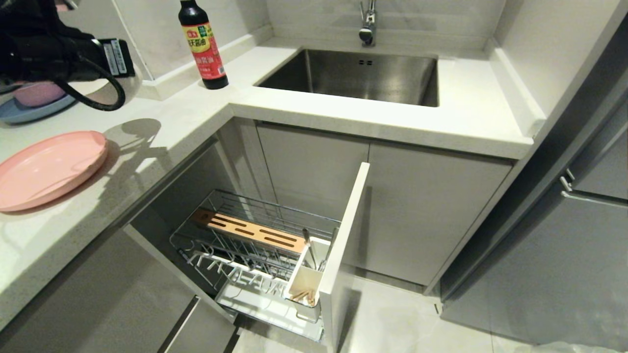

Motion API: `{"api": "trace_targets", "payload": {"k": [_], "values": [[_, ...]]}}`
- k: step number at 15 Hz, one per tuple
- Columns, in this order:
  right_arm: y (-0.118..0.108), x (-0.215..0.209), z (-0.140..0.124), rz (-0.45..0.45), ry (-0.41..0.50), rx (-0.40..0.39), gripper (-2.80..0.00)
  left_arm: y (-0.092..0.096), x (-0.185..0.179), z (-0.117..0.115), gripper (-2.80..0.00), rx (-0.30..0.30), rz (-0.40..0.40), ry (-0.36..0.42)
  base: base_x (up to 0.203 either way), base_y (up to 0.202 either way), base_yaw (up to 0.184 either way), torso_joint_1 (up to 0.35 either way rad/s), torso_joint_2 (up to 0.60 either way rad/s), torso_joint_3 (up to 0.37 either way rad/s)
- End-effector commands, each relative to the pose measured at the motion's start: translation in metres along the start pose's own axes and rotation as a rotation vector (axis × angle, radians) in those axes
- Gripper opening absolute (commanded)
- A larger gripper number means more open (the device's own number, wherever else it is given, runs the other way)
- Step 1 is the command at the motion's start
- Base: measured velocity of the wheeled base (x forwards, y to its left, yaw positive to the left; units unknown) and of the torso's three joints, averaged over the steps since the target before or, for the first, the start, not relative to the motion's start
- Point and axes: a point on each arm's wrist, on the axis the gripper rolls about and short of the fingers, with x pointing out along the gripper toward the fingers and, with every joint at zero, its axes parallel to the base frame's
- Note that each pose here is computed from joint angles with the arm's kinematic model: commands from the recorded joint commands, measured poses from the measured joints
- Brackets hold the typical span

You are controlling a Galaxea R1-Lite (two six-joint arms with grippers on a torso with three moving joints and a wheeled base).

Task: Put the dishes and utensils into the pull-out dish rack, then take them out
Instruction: Pick up the bowl and place it in the cupboard

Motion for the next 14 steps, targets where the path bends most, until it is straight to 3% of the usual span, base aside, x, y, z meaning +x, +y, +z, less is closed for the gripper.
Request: {"api": "trace_targets", "payload": {"k": [1, 4, 6, 8, 11, 14], "values": [[0.0, 0.0, 0.0, 0.0, 0.0, 0.0, -2.8, -0.005, -0.036, 0.024, -2.8, -0.013, -0.012, -0.085, 0.0, 0.0, 0.0, 0.0, 0.0, 0.0], [0.0, 0.0, 0.0, 0.001, 0.001, 0.0, -2.8, -0.016, -0.086, 0.04, -2.8, -0.109, -0.042, -0.156, 0.0, 0.0, 0.0, 0.0, 0.0, 0.0], [0.0, 0.0, 0.0, 0.001, 0.001, 0.0, -2.8, -0.034, -0.121, 0.039, -2.8, -0.187, -0.137, -0.162, 0.0, 0.0, 0.0, 0.0, 0.0, 0.0], [0.0, 0.0, 0.0, 0.001, 0.0, 0.0, -2.8, -0.057, -0.157, 0.032, -2.8, -0.309, -0.28, -0.137, 0.0, 0.0, 0.0, 0.0, 0.0, 0.0], [0.0, 0.0, 0.0, 0.001, 0.0, 0.0, -2.8, -0.073, -0.204, 0.012, -2.8, -0.465, -0.479, -0.058, 0.0, 0.0, 0.0, 0.0, 0.0, 0.0], [0.0, 0.0, 0.0, 0.0, 0.001, 0.0, -2.8, -0.082, -0.22, -0.02, -2.8, -0.617, -0.589, 0.036, 0.0, 0.0, 0.0, 0.0, 0.0, 0.0]]}}
